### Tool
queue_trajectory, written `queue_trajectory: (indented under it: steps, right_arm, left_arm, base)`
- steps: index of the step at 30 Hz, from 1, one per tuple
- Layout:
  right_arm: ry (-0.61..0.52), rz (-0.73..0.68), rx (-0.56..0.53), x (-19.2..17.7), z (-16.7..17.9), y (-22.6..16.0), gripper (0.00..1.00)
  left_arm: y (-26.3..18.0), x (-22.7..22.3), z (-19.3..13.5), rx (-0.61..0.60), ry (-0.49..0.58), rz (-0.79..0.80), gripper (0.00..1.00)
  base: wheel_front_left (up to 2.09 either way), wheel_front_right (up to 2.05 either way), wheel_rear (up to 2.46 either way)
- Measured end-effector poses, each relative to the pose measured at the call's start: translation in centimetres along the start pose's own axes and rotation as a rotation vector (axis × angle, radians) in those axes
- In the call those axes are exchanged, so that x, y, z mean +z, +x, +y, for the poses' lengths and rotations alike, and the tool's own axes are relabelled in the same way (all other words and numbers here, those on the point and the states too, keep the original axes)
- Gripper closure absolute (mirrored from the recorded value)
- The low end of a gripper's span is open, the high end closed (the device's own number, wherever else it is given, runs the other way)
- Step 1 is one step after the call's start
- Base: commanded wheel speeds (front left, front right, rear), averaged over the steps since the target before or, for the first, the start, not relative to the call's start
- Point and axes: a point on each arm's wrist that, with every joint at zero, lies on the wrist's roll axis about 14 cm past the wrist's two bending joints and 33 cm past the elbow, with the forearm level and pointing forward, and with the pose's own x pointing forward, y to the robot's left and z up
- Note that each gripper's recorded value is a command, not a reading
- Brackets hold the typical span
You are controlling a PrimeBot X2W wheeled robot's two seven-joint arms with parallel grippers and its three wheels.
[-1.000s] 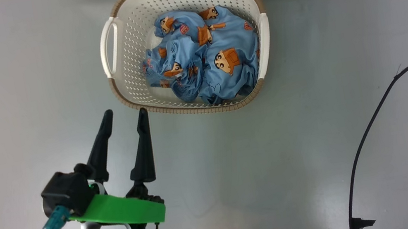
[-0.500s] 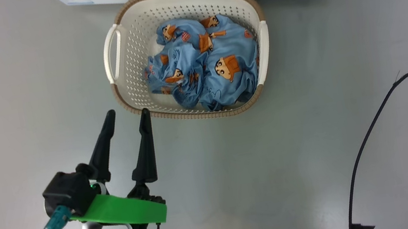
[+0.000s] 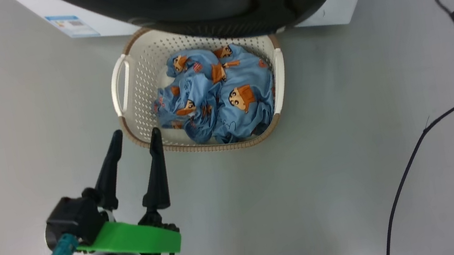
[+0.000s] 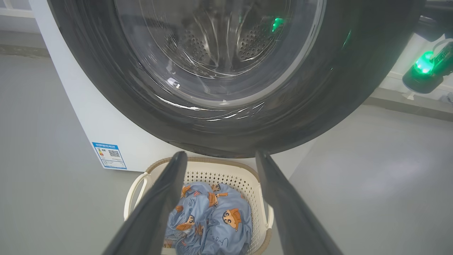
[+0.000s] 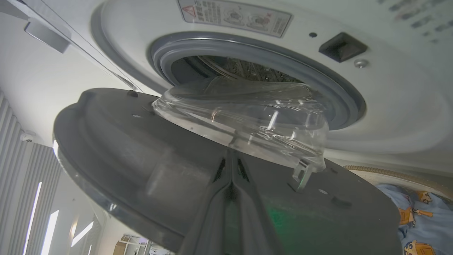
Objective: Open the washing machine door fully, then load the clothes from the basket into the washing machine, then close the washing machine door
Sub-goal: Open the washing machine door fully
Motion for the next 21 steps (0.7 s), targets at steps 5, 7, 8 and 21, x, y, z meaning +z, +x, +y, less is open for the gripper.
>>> queue_trajectory:
  steps: [5,7,8,21]
  right_arm:
    - [-0.006,0.044,-0.012,-2.1,0.7,-0.8,1.00]
    - [-0.014,0.060,-0.016,-2.9,1.0,-1.1,1.00]
    - [-0.018,0.072,-0.018,-3.3,1.2,-1.3,1.00]
    - [-0.046,0.151,0.004,-7.5,4.0,-2.7,1.00]
  left_arm:
    - [-1.3,-0.4,-0.2,-0.002,0.011,0.019,0.00]
    - [-1.6,-0.2,-0.5,-0.011,0.011,0.016,0.00]
    - [-1.8,-0.1,-0.6,-0.013,0.010,0.014,0.00]
    - [-3.5,1.4,-1.1,-0.025,0.018,-0.024,0.00]
  base:
    - [0.00,0.00,0.00]
    - [0.00,0.00,0.00]
    - [0.00,0.00,0.00]
    - [0.00,0.00,0.00]
